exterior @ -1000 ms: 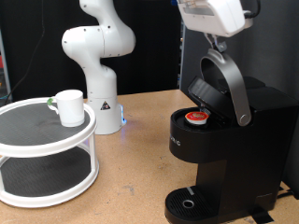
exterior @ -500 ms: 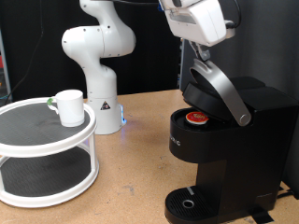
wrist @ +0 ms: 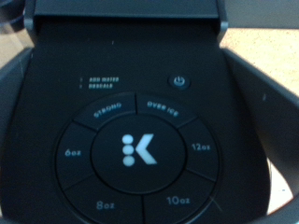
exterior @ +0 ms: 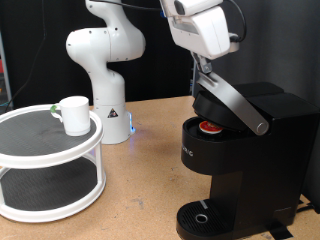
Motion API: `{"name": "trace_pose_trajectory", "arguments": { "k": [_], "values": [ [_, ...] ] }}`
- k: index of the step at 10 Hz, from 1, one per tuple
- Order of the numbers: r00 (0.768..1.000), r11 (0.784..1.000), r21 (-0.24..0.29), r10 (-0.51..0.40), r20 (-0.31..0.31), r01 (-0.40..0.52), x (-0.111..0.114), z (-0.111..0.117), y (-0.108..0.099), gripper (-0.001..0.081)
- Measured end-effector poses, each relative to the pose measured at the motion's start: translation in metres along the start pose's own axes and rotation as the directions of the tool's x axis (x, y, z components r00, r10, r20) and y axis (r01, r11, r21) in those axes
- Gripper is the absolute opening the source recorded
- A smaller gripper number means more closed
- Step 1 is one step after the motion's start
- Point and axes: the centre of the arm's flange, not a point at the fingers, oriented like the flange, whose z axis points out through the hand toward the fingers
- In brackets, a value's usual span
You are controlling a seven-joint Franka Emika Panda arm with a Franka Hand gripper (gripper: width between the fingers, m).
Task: Make a cup of coffee with the keurig machine
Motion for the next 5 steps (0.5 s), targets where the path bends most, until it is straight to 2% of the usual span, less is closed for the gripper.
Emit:
{"name": "trace_pose_trajectory", "arguments": {
  "k": [2,5],
  "values": [
    [1.0,1.0,-0.01,0.003,0.026,-0.002,-0.007,0.005,0.005,0.0002],
    [0.996,0.999,-0.019,0.03,0.078,-0.029,-0.026,0.026,0.019,0.0002]
  ]
}}
